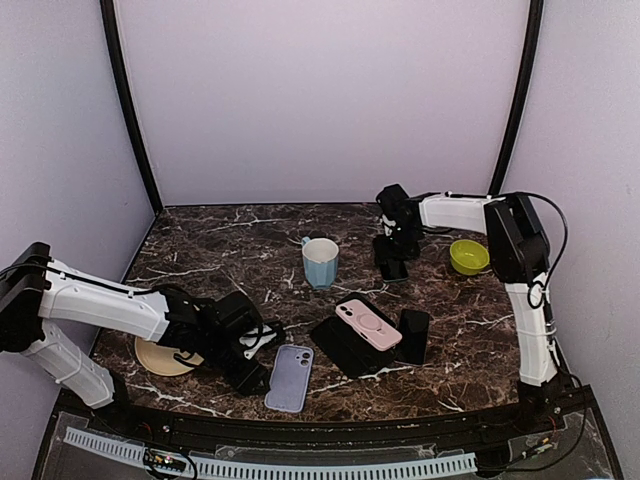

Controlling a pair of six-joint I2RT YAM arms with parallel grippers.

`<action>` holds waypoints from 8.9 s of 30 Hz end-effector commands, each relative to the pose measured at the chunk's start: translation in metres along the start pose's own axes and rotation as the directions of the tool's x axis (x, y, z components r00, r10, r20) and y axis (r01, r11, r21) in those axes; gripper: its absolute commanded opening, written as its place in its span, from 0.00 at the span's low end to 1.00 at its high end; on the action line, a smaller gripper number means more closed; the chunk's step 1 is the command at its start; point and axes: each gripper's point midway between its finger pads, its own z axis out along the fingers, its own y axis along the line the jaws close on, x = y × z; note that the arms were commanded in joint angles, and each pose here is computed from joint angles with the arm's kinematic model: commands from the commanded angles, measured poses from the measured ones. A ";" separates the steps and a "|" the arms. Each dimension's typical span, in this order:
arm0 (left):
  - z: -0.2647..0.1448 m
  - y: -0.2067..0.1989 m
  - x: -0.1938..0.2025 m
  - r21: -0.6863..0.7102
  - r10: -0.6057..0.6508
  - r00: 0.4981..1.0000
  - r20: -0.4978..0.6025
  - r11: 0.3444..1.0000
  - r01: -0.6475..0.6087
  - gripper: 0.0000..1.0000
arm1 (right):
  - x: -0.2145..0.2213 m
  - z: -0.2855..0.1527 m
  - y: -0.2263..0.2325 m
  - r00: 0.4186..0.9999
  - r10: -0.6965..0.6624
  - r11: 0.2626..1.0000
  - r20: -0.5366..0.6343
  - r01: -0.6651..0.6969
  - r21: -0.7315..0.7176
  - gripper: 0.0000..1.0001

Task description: Put the phone into the phone case

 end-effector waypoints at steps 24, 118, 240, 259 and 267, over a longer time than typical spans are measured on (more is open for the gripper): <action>0.050 -0.059 0.043 0.045 -0.097 0.995 -0.003 0.994 0.097 0.34 | 0.073 -0.230 0.119 0.930 0.051 0.986 0.365 0.012 -0.168 0.33; 0.017 -0.008 -0.098 -0.045 -0.007 0.994 0.106 0.999 0.012 0.31 | 0.353 -0.155 0.238 0.992 -0.094 0.952 -0.081 0.066 -0.300 0.13; -0.044 -0.032 -0.066 0.444 -0.525 0.773 0.357 0.823 0.355 0.78 | 0.269 -0.148 0.272 0.973 -0.192 0.936 0.127 0.220 -0.274 0.41; -0.057 -0.061 -0.097 0.501 -0.458 0.768 0.448 0.840 0.209 0.63 | 0.253 -0.218 0.284 0.880 -0.181 0.822 0.439 0.380 -0.424 0.39; -0.066 -0.078 -0.100 0.545 -0.409 0.794 0.450 0.830 0.119 0.06 | 0.250 -0.234 0.280 0.857 -0.173 0.790 0.485 0.415 -0.452 0.40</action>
